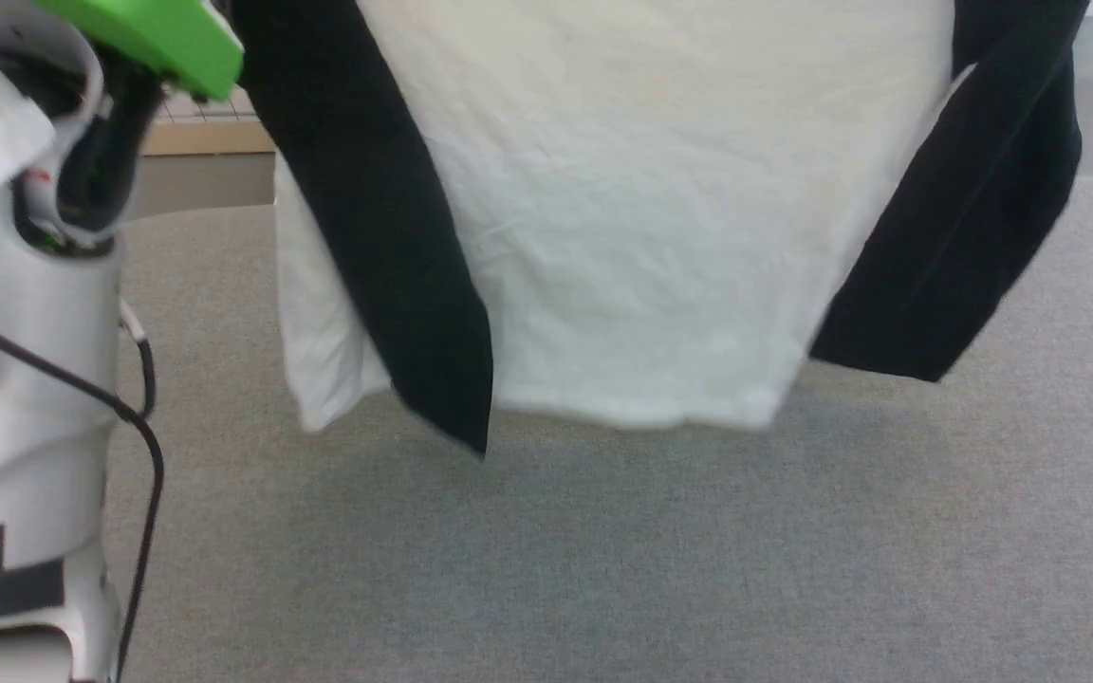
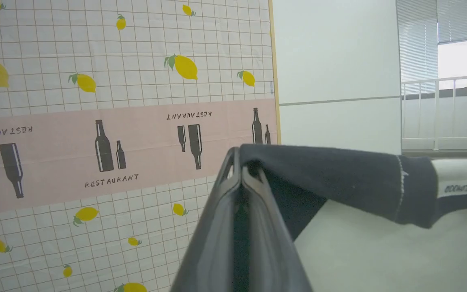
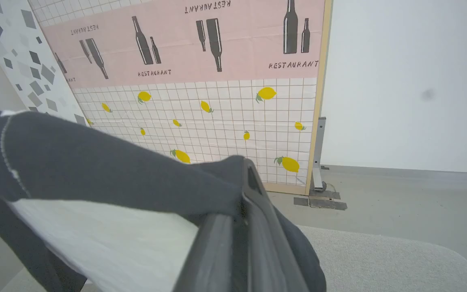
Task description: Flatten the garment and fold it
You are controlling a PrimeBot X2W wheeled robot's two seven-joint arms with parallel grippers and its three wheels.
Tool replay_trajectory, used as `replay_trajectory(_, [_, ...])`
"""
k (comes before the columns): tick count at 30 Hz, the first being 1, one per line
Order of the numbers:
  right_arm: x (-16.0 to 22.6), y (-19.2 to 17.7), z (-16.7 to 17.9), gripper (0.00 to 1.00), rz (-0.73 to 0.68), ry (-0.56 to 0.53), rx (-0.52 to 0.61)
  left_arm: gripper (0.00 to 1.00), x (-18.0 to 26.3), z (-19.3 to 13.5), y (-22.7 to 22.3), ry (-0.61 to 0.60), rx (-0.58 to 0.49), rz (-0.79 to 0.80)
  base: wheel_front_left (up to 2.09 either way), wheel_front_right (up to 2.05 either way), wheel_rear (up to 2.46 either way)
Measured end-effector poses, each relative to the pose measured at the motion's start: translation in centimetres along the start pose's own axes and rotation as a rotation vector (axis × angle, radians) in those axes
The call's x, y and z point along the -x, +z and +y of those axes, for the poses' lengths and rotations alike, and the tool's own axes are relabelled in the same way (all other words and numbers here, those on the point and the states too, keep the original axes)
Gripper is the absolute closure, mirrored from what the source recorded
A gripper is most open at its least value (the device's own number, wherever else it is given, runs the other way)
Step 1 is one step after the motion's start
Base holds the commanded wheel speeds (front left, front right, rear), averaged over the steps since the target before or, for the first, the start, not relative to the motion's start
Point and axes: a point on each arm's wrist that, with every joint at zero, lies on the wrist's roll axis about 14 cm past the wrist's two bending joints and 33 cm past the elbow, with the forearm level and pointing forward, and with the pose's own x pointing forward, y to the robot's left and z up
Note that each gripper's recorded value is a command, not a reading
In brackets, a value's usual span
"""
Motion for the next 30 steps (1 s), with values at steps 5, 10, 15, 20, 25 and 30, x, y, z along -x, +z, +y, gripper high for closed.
replay_trajectory(5, [-1.7, 0.2, -0.1, 1.00, 0.038, -0.005, 0.004, 1.00, -1.7, 1.3, -1.4, 0.014, -0.027, 0.071, 0.00, 0.00, 0.00])
replay_trajectory(10, [-4.1, -0.3, -0.3, 1.00, 0.075, -0.023, 0.015, 1.00, -3.4, 2.8, -4.8, 0.027, -0.048, 0.190, 0.00, 0.00, 0.00])
replay_trajectory(15, [-7.5, 0.6, -1.3, 1.00, 0.051, -0.069, 0.043, 1.00, -5.5, 4.9, -8.8, 0.049, -0.113, 0.314, 0.00, 0.00, 0.00])
replay_trajectory(20, [-11.3, 1.4, -1.8, 1.00, -0.005, -0.107, 0.072, 1.00, -8.1, 7.3, -11.0, 0.082, -0.216, 0.356, 0.00, 0.00, 0.00])
replay_trajectory(25, [-15.1, 2.0, -2.7, 1.00, -0.090, -0.146, 0.083, 1.00, -11.0, 9.4, -12.2, 0.133, -0.294, 0.291, 0.00, 0.00, 0.00])
replay_trajectory(30, [-18.7, 0.1, -4.4, 1.00, -0.139, -0.190, 0.088, 1.00, -13.0, 10.8, -15.6, 0.163, -0.334, 0.226, 0.00, 0.00, 0.00])
